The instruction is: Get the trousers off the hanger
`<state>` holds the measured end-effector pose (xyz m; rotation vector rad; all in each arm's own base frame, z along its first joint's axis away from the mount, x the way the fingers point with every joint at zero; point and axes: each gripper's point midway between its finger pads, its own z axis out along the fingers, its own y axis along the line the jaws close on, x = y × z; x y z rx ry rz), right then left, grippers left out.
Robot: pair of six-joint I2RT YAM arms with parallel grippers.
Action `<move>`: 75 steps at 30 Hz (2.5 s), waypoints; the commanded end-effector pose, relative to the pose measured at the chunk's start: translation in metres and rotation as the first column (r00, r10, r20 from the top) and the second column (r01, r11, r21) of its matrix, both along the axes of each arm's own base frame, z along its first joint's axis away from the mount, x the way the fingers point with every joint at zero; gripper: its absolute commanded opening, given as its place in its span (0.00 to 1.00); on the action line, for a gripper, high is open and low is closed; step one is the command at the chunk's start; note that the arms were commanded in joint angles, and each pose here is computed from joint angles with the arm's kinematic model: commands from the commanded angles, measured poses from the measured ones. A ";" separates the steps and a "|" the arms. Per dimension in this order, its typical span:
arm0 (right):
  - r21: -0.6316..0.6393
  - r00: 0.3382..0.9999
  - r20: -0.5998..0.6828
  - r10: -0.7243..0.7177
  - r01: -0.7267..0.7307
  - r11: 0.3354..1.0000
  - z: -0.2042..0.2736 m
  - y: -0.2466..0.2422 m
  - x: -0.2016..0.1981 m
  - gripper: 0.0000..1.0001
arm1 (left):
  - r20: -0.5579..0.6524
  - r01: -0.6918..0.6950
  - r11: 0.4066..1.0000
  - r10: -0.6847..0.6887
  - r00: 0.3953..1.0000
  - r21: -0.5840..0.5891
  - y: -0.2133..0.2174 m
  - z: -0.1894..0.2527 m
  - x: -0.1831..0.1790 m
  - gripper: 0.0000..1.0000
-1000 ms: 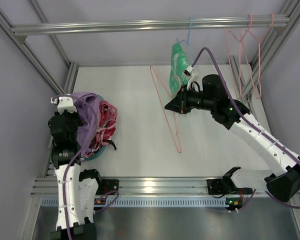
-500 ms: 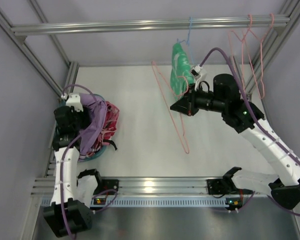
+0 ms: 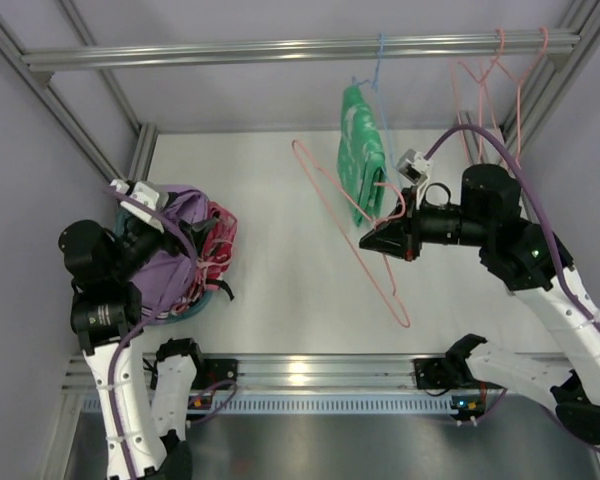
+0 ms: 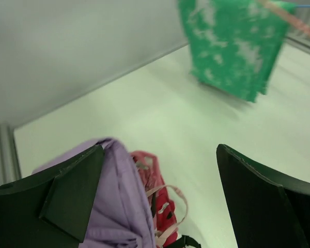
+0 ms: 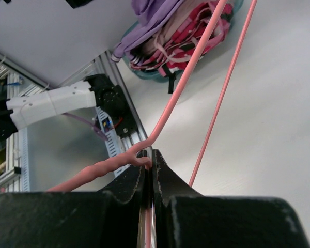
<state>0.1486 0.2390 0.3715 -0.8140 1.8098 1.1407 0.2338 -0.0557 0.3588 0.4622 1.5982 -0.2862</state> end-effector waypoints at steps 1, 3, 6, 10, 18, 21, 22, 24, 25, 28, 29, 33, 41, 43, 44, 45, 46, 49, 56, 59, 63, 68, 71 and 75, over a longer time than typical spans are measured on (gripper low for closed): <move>0.010 0.991 -0.022 0.135 -0.135 0.991 0.003 0.006 -0.018 0.00 | 0.107 0.366 0.928 -0.372 0.922 0.070 -0.051 0.034 -0.033 0.96; -0.003 0.985 -0.059 0.163 -0.164 0.986 -0.006 0.014 -0.015 0.00 | 0.139 0.384 0.914 -0.400 0.906 0.132 -0.052 0.038 -0.032 0.97; -0.016 0.977 -0.085 0.198 -0.200 0.980 -0.010 0.027 -0.009 0.00 | 0.196 0.400 0.884 -0.448 0.872 0.242 -0.052 0.048 -0.028 0.96; -0.031 0.968 -0.095 0.230 -0.234 0.972 -0.010 0.046 0.001 0.00 | 0.234 0.429 0.836 -0.518 0.823 0.342 -0.054 0.053 -0.018 0.89; -0.006 0.942 -0.178 0.285 -0.291 0.957 -0.010 0.094 0.016 0.00 | 0.211 0.423 0.730 -0.601 0.771 0.537 -0.097 0.011 -0.001 0.89; -0.008 0.930 -0.195 0.313 -0.320 0.947 -0.011 0.108 0.011 0.00 | 0.169 0.460 0.682 -0.644 0.747 0.568 -0.127 -0.001 -0.003 0.88; -0.011 0.926 -0.199 0.321 -0.329 0.944 -0.013 0.111 0.009 0.00 | 0.161 0.491 0.655 -0.678 0.717 0.575 -0.142 -0.002 -0.011 0.87; -0.018 0.922 -0.212 0.324 -0.335 0.942 -0.019 0.114 0.008 0.00 | 0.174 0.488 0.640 -0.694 0.698 0.594 -0.148 0.000 -0.010 0.86; -0.021 0.920 -0.218 0.326 -0.338 0.941 -0.021 0.114 0.006 0.00 | 0.174 0.472 0.648 -0.679 0.713 0.598 -0.147 0.000 -0.006 0.86; -0.012 0.914 -0.215 0.343 -0.354 0.935 -0.020 0.114 0.001 0.00 | 0.165 0.462 0.620 -0.693 0.702 0.635 -0.153 -0.005 -0.003 0.81; -0.011 0.911 -0.219 0.350 -0.361 0.932 -0.021 0.115 -0.001 0.00 | 0.157 0.461 0.610 -0.695 0.702 0.644 -0.154 -0.009 -0.001 0.79; -0.004 0.896 -0.213 0.389 -0.399 0.917 -0.017 0.117 -0.012 0.00 | 0.118 0.462 0.573 -0.704 0.701 0.677 -0.162 -0.026 0.003 0.60; -0.071 0.937 -0.153 0.313 -0.326 0.943 -0.029 0.108 -0.004 0.15 | 0.124 0.473 0.607 -0.688 0.716 0.638 -0.161 -0.021 -0.006 0.01; -0.074 0.946 -0.140 0.292 -0.304 0.950 -0.027 0.105 0.000 0.40 | 0.128 0.464 0.619 -0.675 0.726 0.634 -0.157 -0.021 -0.007 0.00; -0.069 0.951 -0.125 0.281 -0.291 0.954 -0.023 0.101 0.001 0.49 | 0.125 0.465 0.620 -0.674 0.728 0.632 -0.155 -0.024 -0.009 0.00; -0.075 0.959 -0.118 0.258 -0.268 0.961 -0.023 0.097 0.004 0.64 | 0.135 0.458 0.629 -0.668 0.732 0.629 -0.152 -0.022 -0.012 0.00; -0.077 0.964 -0.104 0.244 -0.252 0.965 -0.022 0.093 0.007 0.69 | 0.137 0.455 0.636 -0.661 0.737 0.623 -0.150 -0.022 -0.013 0.00; -0.095 0.974 -0.054 0.221 -0.226 0.970 -0.019 0.076 0.008 0.84 | 0.140 0.450 0.657 -0.644 0.753 0.604 -0.147 -0.021 -0.016 0.00; -0.175 0.981 0.027 0.193 -0.185 0.967 -0.030 0.038 -0.008 0.94 | 0.128 0.452 0.670 -0.629 0.767 0.589 -0.147 -0.020 -0.011 0.00; -0.195 0.984 0.027 0.178 -0.170 0.966 -0.039 0.025 -0.013 0.89 | 0.120 0.463 0.665 -0.636 0.762 0.586 -0.149 -0.021 -0.010 0.00; -0.211 0.987 0.011 0.162 -0.156 0.965 -0.050 0.016 -0.016 0.80 | 0.113 0.462 0.664 -0.633 0.766 0.588 -0.151 -0.022 -0.006 0.00; -0.241 0.991 -0.010 0.135 -0.133 0.961 -0.069 0.010 -0.015 0.70 | 0.115 0.466 0.671 -0.631 0.767 0.577 -0.152 -0.020 -0.004 0.00; -0.236 0.991 -0.012 0.130 -0.129 0.963 -0.071 0.010 -0.015 0.54 | 0.112 0.467 0.673 -0.629 0.769 0.574 -0.152 -0.021 -0.004 0.00; -0.223 0.993 -0.006 0.116 -0.114 0.968 -0.065 0.009 -0.012 0.00 | 0.111 0.472 0.672 -0.633 0.766 0.570 -0.152 -0.022 -0.006 0.00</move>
